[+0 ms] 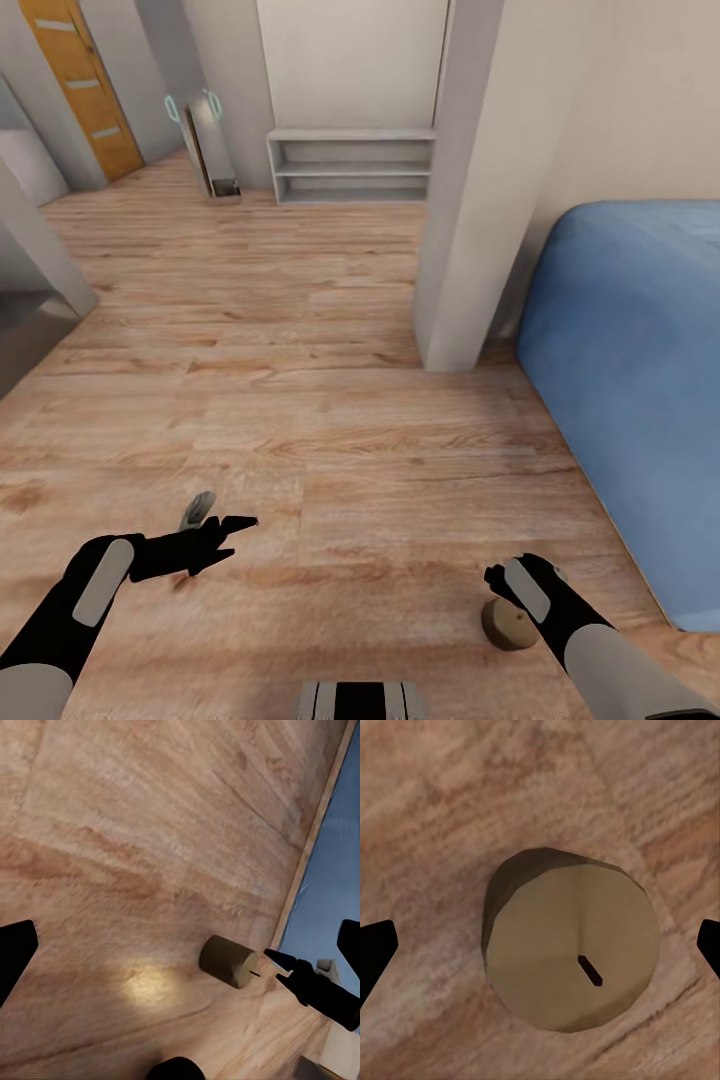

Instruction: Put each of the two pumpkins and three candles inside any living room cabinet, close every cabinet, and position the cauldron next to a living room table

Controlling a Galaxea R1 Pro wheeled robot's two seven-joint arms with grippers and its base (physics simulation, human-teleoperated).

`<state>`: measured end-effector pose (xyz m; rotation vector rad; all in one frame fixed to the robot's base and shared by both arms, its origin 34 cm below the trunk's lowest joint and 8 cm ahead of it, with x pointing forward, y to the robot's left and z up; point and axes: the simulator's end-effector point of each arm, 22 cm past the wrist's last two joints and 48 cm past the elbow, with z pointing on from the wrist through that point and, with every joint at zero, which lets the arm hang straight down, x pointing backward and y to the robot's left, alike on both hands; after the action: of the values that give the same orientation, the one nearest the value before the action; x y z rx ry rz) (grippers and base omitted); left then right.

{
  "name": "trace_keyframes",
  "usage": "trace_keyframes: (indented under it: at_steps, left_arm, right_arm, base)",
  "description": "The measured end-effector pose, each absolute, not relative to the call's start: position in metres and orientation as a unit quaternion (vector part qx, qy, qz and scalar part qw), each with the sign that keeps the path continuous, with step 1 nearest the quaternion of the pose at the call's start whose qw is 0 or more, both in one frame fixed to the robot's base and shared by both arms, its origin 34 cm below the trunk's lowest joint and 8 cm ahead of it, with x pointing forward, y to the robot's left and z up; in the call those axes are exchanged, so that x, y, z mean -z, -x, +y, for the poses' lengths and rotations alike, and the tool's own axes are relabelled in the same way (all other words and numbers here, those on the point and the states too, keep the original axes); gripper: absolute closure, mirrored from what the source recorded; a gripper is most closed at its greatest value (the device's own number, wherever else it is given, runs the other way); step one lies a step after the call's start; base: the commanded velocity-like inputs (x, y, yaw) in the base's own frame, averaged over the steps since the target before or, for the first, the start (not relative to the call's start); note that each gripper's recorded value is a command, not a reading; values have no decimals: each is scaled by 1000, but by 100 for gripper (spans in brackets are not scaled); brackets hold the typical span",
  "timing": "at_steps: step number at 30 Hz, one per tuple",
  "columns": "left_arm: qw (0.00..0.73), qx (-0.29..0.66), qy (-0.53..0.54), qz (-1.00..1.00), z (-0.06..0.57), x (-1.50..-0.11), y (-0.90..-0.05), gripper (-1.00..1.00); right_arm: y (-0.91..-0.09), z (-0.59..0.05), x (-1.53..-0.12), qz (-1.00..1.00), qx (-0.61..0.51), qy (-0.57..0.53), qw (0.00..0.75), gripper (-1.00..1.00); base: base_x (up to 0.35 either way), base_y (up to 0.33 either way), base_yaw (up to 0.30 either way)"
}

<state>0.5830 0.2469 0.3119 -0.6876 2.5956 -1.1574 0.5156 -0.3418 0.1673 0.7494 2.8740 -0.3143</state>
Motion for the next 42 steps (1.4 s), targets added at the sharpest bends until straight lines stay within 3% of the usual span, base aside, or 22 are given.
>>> trace_keyframes:
  at_steps: [42]
  left_arm:
    - [56,380,257,887,245,-251,-557,-100]
  right_arm:
    - [-473,-342,-116,962,119,-246,21,-100]
  base:
    - [0,0,0]
